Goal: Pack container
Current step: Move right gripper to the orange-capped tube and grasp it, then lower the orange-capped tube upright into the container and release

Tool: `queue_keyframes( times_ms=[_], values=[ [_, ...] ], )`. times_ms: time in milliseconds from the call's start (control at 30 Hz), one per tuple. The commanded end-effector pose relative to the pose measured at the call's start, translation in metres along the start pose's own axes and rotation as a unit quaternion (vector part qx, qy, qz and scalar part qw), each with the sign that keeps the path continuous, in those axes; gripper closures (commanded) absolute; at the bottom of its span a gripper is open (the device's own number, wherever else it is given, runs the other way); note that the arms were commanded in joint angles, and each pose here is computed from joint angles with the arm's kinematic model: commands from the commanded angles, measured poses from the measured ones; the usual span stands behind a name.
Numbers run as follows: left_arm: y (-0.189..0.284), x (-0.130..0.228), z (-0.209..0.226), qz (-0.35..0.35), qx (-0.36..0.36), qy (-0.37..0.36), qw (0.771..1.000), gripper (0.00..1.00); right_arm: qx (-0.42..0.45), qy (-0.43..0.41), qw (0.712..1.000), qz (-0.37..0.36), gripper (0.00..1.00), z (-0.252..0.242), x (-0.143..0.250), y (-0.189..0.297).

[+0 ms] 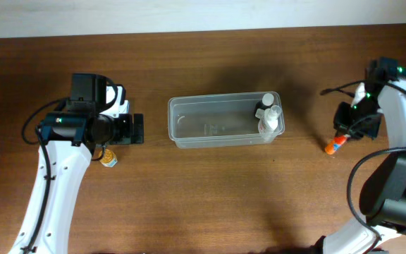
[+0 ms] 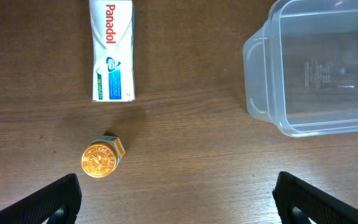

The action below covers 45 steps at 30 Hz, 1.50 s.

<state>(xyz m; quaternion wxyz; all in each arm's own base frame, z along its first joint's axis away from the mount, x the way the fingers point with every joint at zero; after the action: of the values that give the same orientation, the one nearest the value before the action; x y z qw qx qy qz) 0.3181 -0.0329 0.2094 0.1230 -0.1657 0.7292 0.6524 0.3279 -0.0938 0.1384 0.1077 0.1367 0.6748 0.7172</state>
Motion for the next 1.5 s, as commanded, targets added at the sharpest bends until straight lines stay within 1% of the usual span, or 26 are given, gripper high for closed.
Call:
queue_keyframes(
  times_ms=[0, 100, 133, 200, 300, 367, 467, 533, 633, 833, 1100, 1400, 1467],
  values=[
    [0.004, -0.006, 0.002, -0.010, -0.004, -0.005, 1.000, 0.01, -0.013, 0.082, 0.992, -0.091, 0.94, 0.046, -0.001, 0.076],
    [0.004, -0.006, 0.002, -0.010, -0.004, -0.005, 1.000, 0.01, -0.017, 0.123, 0.985, -0.122, 0.94, 0.074, 0.008, 0.109],
    [0.004, -0.006, 0.002, -0.009, -0.004, -0.005, 1.000, 0.01, -0.023, 0.150, 0.978, -0.145, 0.94, 0.092, 0.014, 0.130],
    [0.004, -0.006, 0.002, -0.009, -0.004, -0.005, 1.000, 0.01, -0.032, 0.186, 0.967, -0.173, 0.94, 0.118, 0.022, 0.150],
    [0.004, -0.006, 0.002, -0.009, -0.004, -0.005, 1.000, 0.01, -0.045, 0.237, 0.951, -0.194, 0.93, 0.154, 0.035, 0.163],
    [0.004, -0.006, 0.002, -0.009, -0.004, -0.005, 1.000, 0.01, -0.051, 0.262, 0.944, -0.195, 0.93, 0.171, 0.042, 0.162],
    [0.004, -0.006, 0.002, -0.010, -0.004, -0.005, 1.000, 0.01, -0.056, 0.298, 0.934, -0.188, 0.93, 0.199, 0.049, 0.153],
    [0.004, -0.006, 0.002, -0.009, -0.004, -0.005, 1.000, 0.01, -0.056, 0.309, 0.932, -0.182, 0.93, 0.208, 0.049, 0.146],
    [0.004, -0.006, 0.002, -0.009, -0.004, -0.005, 1.000, 0.01, -0.050, 0.321, 0.933, -0.155, 0.93, 0.226, 0.039, 0.118],
    [0.004, -0.006, 0.002, -0.009, -0.004, -0.005, 1.000, 0.01, -0.036, 0.321, 0.939, -0.114, 0.94, 0.239, 0.016, 0.071],
    [0.004, -0.006, 0.002, -0.009, -0.004, -0.005, 1.000, 0.01, -0.024, 0.330, 0.940, -0.084, 0.93, 0.252, -0.010, 0.016],
    [0.004, -0.006, 0.002, -0.009, -0.004, -0.005, 1.000, 0.01, -0.017, 0.326, 0.943, -0.064, 0.93, 0.251, -0.018, -0.008],
    [0.004, -0.006, 0.002, -0.009, -0.004, -0.005, 1.000, 0.01, -0.002, 0.325, 0.944, -0.061, 0.93, 0.248, -0.021, -0.015]
  ],
)
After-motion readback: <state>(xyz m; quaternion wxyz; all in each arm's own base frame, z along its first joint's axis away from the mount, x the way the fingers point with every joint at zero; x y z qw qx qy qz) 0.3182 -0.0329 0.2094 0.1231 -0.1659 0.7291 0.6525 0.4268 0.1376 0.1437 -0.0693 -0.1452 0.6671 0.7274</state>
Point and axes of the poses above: each gripper's point midway between its finger pads, its own y axis back along the fingers, its own z axis along the line the jaws close on, x = y × z, the point moved 3 cm from there along y, back along the fingers, and after that the axes turned 6 degrees about y, right-handed, at the moved point
